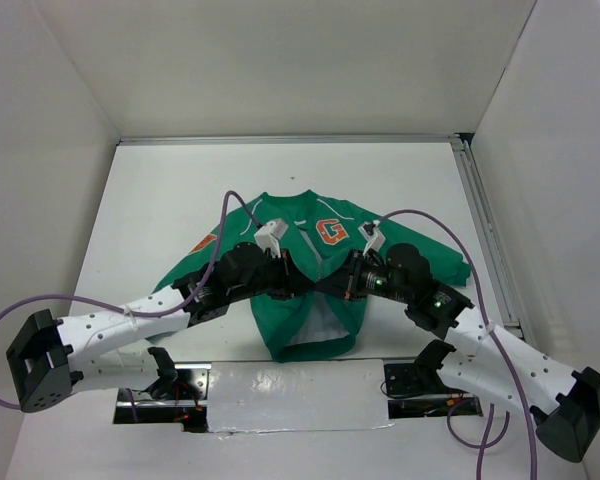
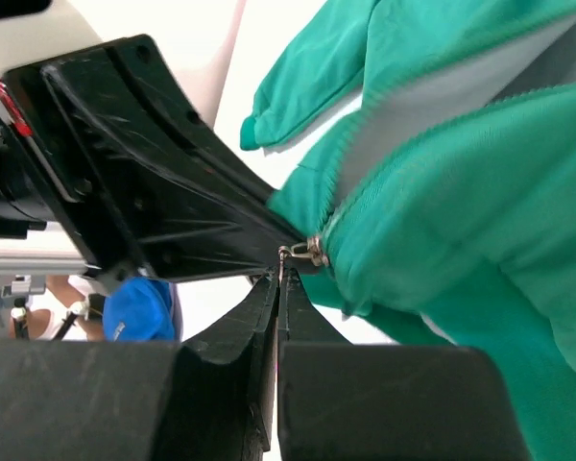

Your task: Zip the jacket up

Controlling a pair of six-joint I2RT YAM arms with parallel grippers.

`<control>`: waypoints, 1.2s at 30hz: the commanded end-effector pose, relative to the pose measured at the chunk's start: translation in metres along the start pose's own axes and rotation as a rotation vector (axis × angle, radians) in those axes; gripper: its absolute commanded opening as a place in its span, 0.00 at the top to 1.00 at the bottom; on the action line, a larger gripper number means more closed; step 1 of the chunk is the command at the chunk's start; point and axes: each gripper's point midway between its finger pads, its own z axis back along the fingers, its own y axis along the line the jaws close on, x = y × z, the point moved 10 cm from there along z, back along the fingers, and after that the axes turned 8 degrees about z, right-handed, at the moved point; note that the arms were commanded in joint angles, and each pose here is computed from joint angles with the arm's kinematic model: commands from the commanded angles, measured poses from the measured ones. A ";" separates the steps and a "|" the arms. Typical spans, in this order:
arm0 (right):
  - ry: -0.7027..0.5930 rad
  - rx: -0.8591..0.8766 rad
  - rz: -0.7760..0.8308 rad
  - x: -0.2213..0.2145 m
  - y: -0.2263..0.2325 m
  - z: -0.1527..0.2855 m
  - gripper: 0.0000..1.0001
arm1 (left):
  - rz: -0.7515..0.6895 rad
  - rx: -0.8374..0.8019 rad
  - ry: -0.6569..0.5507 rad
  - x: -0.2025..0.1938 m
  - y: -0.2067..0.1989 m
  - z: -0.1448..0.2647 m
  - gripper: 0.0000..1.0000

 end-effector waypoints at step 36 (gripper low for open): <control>-0.117 -0.305 -0.081 0.060 0.011 -0.012 1.00 | -0.280 -0.102 0.324 -0.048 0.035 0.020 1.00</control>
